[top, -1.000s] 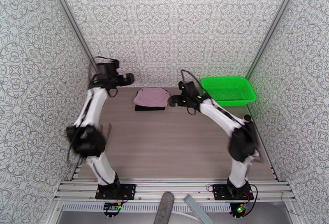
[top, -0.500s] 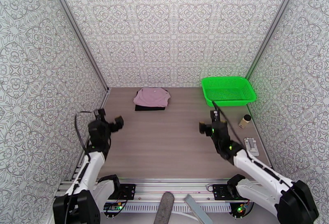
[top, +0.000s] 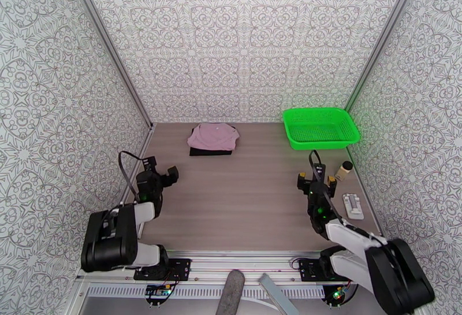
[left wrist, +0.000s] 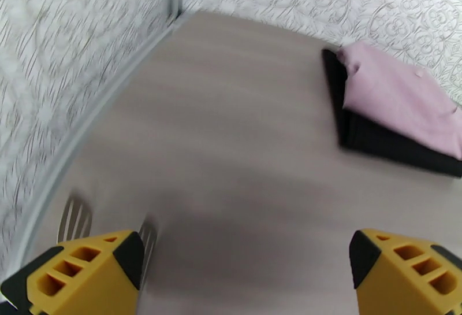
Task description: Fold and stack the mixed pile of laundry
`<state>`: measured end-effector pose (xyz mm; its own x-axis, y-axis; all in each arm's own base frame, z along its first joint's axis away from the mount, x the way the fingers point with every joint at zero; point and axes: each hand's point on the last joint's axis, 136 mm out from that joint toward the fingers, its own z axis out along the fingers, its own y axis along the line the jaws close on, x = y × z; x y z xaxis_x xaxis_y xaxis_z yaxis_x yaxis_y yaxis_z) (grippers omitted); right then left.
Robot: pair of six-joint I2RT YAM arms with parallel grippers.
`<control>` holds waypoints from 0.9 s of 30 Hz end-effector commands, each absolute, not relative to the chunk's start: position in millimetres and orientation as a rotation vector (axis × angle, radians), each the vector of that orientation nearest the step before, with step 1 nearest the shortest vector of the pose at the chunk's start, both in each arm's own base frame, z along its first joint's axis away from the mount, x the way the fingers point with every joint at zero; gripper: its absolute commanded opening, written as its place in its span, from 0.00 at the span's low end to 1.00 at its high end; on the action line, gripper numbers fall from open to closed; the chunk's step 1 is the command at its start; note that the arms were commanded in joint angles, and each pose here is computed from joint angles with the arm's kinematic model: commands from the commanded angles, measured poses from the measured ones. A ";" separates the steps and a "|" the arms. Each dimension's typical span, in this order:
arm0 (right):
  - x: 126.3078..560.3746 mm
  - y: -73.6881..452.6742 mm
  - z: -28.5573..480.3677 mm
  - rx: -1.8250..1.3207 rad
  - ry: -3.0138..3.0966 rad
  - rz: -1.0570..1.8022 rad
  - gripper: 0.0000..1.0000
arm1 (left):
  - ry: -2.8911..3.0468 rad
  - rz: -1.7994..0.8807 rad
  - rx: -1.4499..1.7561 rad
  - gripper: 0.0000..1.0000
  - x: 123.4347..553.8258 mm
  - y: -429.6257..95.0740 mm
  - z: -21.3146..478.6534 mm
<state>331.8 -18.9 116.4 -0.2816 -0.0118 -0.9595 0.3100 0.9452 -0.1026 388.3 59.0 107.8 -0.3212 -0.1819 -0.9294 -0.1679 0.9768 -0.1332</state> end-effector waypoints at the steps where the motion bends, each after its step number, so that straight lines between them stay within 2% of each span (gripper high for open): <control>1: 360.2 -11.3 153.7 0.183 1.701 -0.204 0.99 | 1.827 0.079 -0.054 1.00 402.9 28.5 110.2; 6: 389.6 -9.9 110.3 0.123 1.838 -0.142 0.99 | 1.783 0.116 -0.068 0.99 391.3 27.3 117.1; 8: 402.9 -10.7 120.1 0.107 1.801 -0.073 0.99 | 1.793 0.129 -0.123 0.99 396.8 39.0 116.4; 15: 398.7 -12.1 118.5 0.112 1.811 -0.077 0.99 | 1.820 0.187 -0.176 0.99 397.1 46.3 113.1; 27: 398.9 -12.5 117.9 0.112 1.813 -0.080 0.99 | 1.835 0.136 -0.117 0.99 400.6 36.9 112.2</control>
<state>394.5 -13.9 108.4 -0.2689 0.0267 -0.9628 0.1297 0.9915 -0.0087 392.9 42.4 106.5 -0.2699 -0.0297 -0.9624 -0.1908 0.9814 0.0232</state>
